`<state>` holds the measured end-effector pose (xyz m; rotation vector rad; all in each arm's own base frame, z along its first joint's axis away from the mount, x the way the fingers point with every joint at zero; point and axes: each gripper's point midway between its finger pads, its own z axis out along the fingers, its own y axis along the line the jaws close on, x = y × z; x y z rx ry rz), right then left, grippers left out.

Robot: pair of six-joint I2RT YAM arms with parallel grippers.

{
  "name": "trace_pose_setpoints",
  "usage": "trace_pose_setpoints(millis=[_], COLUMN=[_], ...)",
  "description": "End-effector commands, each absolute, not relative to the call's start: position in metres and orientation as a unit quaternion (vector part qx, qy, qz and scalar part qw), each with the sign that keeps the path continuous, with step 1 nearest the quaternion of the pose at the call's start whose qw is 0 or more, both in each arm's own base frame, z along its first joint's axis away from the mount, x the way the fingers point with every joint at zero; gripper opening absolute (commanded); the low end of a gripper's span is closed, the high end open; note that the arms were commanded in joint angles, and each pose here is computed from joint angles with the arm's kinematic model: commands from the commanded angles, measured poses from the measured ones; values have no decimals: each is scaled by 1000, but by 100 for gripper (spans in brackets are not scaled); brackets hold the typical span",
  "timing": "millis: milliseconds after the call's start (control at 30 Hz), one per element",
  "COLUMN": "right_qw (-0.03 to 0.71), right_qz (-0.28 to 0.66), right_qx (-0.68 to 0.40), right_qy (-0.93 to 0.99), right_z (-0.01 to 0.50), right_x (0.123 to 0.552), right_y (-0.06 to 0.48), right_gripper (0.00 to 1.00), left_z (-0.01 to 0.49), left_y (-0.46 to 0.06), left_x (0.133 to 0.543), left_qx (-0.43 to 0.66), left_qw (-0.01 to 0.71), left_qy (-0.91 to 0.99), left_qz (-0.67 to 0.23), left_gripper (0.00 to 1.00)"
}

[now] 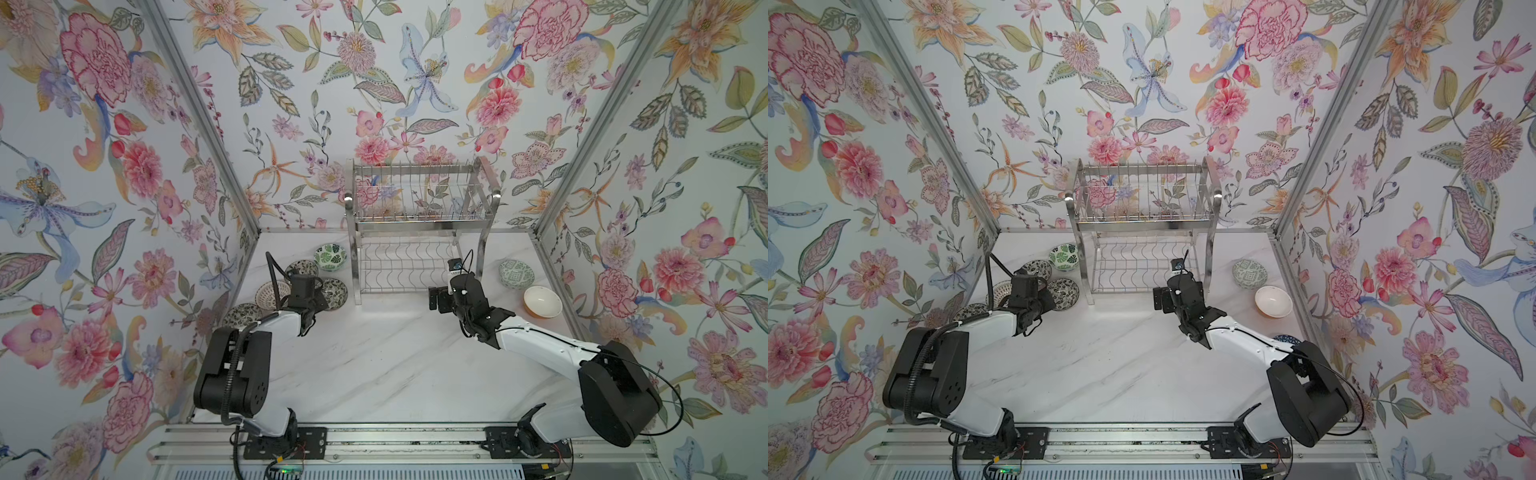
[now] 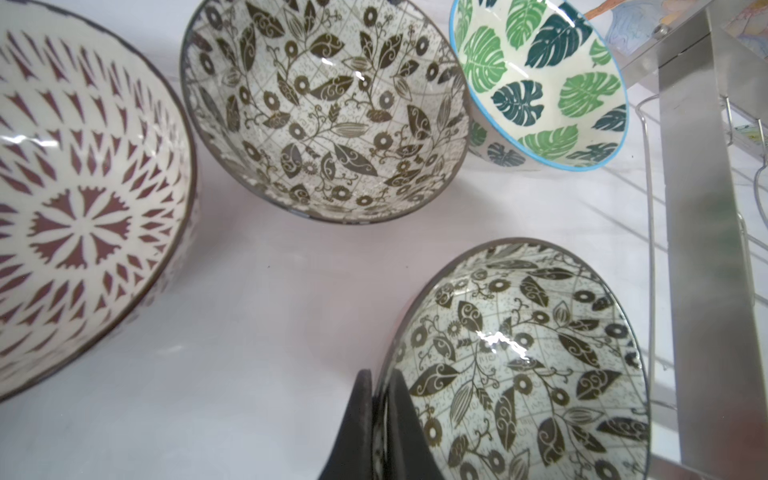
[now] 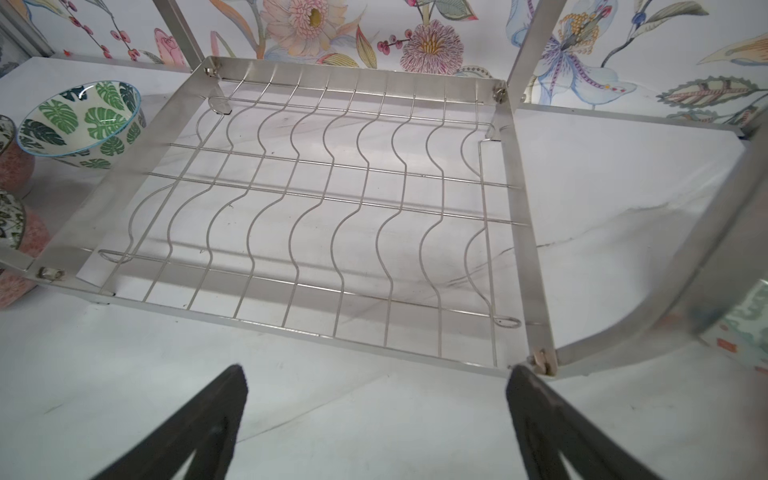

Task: Load bowls into a dish rack
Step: Pick up the bowl from the top-left of the table, then place the bowl at the center of the table.

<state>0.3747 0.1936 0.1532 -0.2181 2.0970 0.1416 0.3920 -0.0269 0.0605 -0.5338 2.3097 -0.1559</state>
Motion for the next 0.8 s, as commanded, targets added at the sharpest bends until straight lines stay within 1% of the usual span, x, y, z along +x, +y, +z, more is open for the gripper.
trace_pose_setpoints(millis=[0, 133, 300, 533, 667, 767], right_qw=[495, 494, 489, 473, 471, 471], right_qz=[49, 50, 50, 49, 45, 45], right_qx=[-88, -91, -95, -101, -101, -100], right_qy=[863, 863, 866, 874, 875, 875], right_z=[160, 160, 156, 149, 151, 152], right_x=[372, 370, 368, 365, 363, 360], right_y=[188, 188, 188, 188, 186, 184], right_gripper=[99, 99, 99, 99, 99, 99], left_z=[62, 72, 75, 83, 87, 89], left_y=[-21, -26, -35, -100, -132, -162], left_x=[372, 356, 334, 322, 316, 315], left_qx=[-200, -191, -173, -85, -58, -44], left_qw=[362, 369, 356, 337, 337, 340], left_qy=[909, 907, 916, 931, 929, 922], left_qz=[-44, -64, -66, -113, -140, -182], left_gripper=[0, 0, 0, 0, 0, 0])
